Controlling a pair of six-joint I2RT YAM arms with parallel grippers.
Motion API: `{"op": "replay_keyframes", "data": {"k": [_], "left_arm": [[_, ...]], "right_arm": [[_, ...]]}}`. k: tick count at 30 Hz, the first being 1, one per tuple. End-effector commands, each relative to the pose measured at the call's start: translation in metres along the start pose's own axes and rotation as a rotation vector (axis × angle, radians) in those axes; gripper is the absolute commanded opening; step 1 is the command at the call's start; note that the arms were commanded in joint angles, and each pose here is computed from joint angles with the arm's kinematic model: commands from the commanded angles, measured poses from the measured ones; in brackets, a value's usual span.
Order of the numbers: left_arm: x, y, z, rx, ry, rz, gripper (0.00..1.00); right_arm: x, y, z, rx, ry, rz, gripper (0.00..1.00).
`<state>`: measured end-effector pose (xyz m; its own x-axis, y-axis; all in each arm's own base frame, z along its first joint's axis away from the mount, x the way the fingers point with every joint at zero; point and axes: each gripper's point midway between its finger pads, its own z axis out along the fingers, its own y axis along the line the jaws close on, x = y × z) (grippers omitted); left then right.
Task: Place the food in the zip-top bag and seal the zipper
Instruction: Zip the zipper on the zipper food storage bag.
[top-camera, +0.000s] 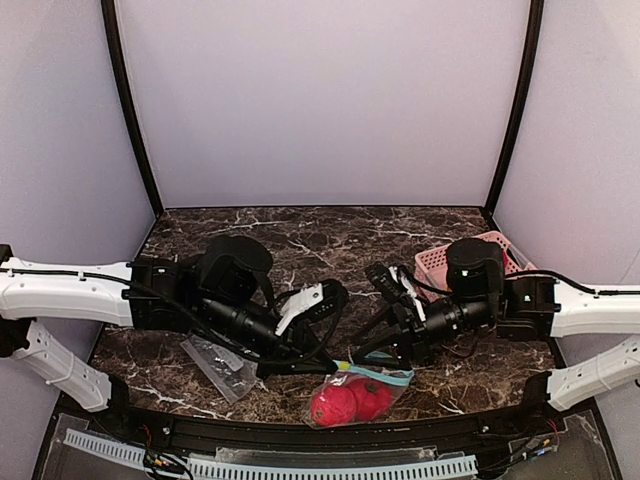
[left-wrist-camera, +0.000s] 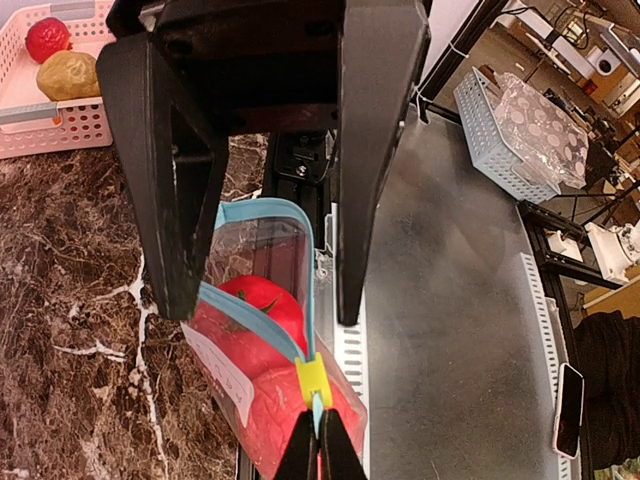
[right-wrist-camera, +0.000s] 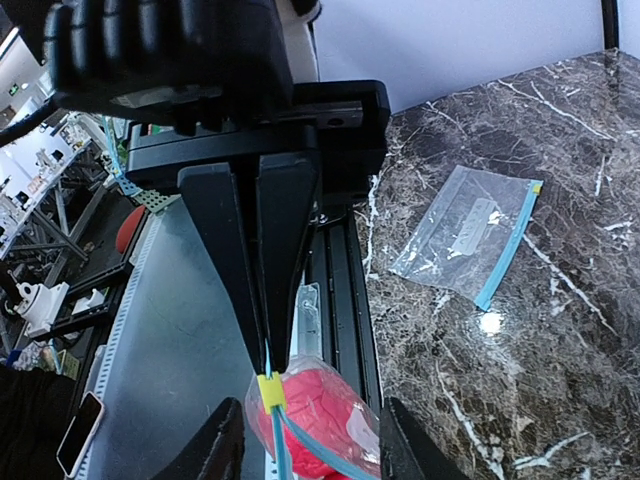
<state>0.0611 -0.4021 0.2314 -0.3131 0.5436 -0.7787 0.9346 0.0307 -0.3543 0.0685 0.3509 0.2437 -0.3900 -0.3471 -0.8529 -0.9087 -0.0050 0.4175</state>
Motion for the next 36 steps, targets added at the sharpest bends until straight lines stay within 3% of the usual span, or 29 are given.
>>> {"op": "replay_keyframes", "data": {"k": [1, 16, 25, 36], "left_arm": [[-0.012, -0.006, -0.006, 0.027, -0.019, 0.004, 0.01], [-0.018, -0.007, -0.014, 0.049, -0.077, -0.007, 0.01], [-0.013, 0.005, -0.017, -0.009, -0.073, -0.021, 0.01], [-0.003, 0.055, -0.043, -0.222, -0.082, -0.088, 0.01]], "right_arm": [[-0.013, 0.011, 0.014, -0.043, -0.041, -0.043, 0.43], [0.007, 0.009, 0.029, -0.079, 0.016, 0.001, 0.25], [0.009, 0.007, 0.027, -0.063, 0.021, 0.008, 0.00], [0.025, -0.007, 0.017, 0.032, 0.049, 0.032, 0.00]]}}
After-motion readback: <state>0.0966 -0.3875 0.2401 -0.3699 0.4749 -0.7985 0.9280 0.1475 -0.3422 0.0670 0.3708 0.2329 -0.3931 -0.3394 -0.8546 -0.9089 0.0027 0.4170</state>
